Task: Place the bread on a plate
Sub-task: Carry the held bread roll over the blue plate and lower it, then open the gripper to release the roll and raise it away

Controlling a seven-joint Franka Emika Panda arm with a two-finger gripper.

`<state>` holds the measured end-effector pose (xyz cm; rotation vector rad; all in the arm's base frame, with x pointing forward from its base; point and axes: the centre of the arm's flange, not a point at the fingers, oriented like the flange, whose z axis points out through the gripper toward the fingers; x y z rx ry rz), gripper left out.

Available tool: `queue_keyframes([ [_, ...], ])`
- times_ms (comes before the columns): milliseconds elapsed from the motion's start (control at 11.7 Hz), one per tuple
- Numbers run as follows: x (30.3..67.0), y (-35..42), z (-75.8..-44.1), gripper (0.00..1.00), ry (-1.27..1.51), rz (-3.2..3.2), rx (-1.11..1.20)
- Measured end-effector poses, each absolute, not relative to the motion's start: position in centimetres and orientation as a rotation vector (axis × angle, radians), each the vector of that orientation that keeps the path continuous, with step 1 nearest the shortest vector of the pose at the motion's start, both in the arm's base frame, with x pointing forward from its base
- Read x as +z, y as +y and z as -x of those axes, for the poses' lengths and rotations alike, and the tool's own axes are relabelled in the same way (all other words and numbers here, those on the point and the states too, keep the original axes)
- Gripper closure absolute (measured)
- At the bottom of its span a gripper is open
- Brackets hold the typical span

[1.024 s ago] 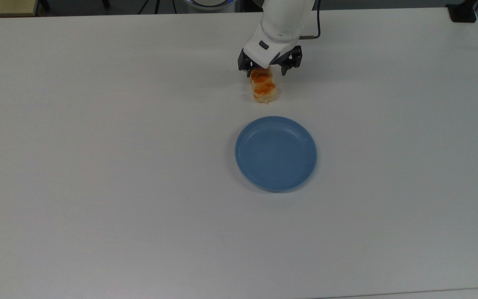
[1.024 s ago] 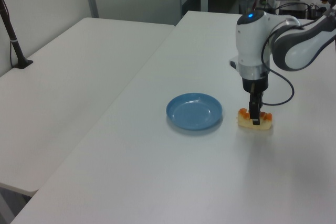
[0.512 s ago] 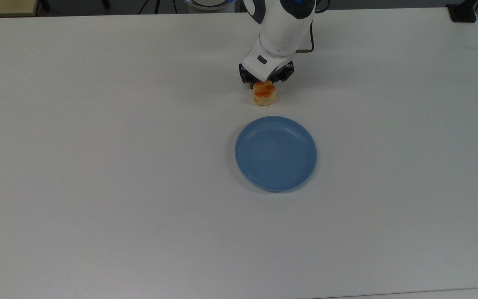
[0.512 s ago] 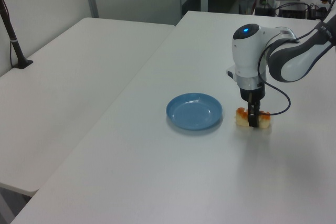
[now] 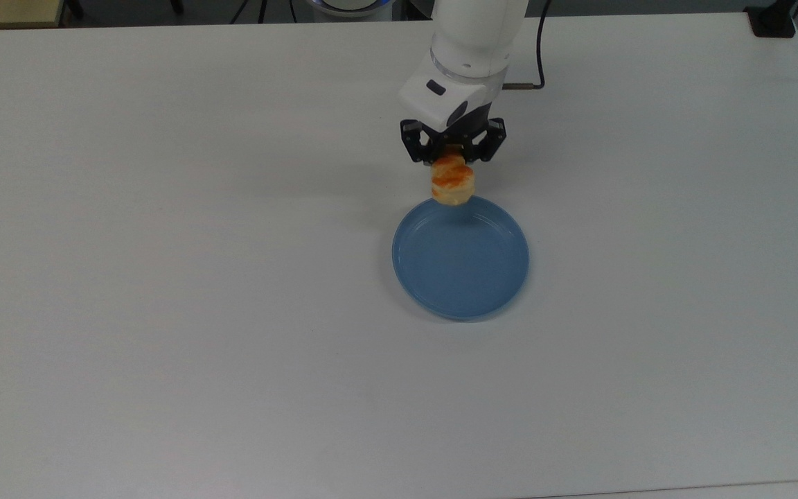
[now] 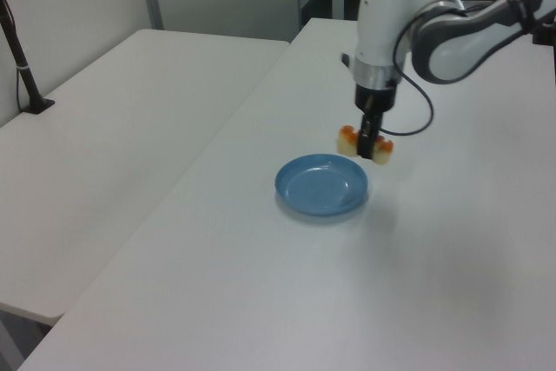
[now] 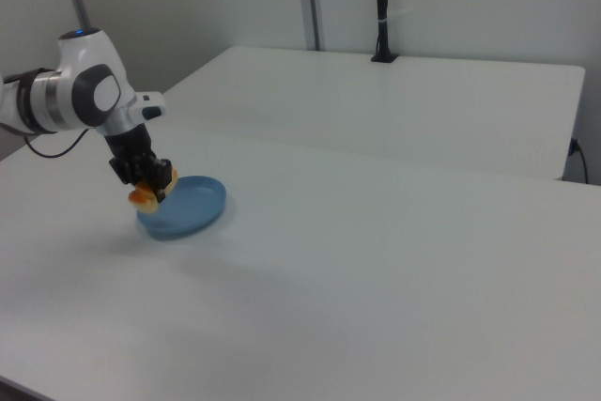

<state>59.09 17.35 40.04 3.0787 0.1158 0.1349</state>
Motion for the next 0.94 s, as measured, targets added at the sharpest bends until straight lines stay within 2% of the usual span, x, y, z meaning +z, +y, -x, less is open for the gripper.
queue_keyframes([
  [171, 39.3, 18.0, -63.0, 0.67, 0.067, -3.100, 0.170],
  [341, 36.9, 18.4, -66.3, 0.67, 0.012, -3.111, 0.170],
  [427, 35.5, 18.6, -67.4, 0.59, -0.016, -3.114, 0.160],
  [512, 34.2, 18.8, -68.0, 0.57, -0.028, -3.114, 0.145],
  [597, 33.1, 19.1, -68.3, 0.51, -0.040, -3.114, 0.128],
  [683, 32.2, 19.3, -68.4, 0.36, -0.041, -3.114, 0.112],
  [853, 31.6, 19.3, -68.3, 0.25, -0.048, -3.113, 0.099],
  [939, 31.8, 19.3, -68.4, 0.13, -0.051, -3.114, 0.106],
])
